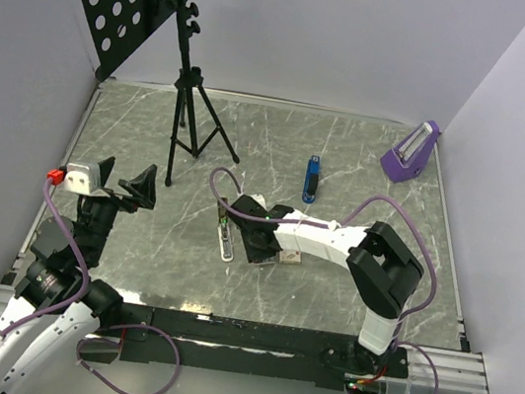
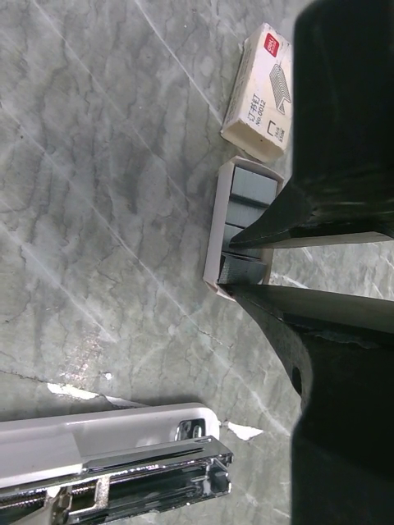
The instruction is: Load the staples into the stapler
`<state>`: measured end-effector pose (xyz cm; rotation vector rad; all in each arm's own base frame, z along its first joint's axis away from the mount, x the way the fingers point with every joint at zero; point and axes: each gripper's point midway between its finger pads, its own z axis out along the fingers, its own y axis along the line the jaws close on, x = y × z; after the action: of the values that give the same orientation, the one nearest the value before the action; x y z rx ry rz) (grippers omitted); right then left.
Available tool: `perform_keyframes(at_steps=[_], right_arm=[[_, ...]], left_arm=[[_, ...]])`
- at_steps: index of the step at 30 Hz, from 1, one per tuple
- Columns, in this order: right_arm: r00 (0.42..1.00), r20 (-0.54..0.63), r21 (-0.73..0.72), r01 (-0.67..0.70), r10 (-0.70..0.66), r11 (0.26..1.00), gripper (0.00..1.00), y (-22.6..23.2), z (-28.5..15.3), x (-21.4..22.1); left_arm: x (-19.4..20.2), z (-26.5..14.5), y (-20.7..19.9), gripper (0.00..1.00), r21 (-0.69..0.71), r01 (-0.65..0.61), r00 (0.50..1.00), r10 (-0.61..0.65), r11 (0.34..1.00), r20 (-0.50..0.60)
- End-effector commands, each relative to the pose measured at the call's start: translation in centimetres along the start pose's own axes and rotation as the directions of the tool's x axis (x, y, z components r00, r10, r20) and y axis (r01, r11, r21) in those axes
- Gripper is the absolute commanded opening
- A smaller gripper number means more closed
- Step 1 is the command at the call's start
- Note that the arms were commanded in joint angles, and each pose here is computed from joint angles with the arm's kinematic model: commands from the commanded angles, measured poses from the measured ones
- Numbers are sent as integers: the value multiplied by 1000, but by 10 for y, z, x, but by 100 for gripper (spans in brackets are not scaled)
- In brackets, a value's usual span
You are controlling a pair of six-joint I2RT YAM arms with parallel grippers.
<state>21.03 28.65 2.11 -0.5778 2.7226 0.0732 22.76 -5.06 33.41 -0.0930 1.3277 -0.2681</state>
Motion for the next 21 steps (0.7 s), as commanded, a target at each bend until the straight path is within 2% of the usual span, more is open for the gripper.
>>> perform_keyframes(at_steps=[1,7,14,21], right_arm=[[1000,13,55,0,0,999,31,-5,-2,-4],[1000,29,77,-4,2,997,28,-9,-6,-8],[997,76,77,-11,5,997,16,-9,-20,-16],[990,138,68,-31,21,997,13,-12,-39,-27]], left_arm=[[-14,1,-4,99,14,24,999,-24,1000,37],[-13,1,-4,99,14,25,999,-25,1000,36],[-13,1,-3,99,12,23,999,-24,1000,34],[-12,2,-4,100,14,23,999,-23,1000,32]])
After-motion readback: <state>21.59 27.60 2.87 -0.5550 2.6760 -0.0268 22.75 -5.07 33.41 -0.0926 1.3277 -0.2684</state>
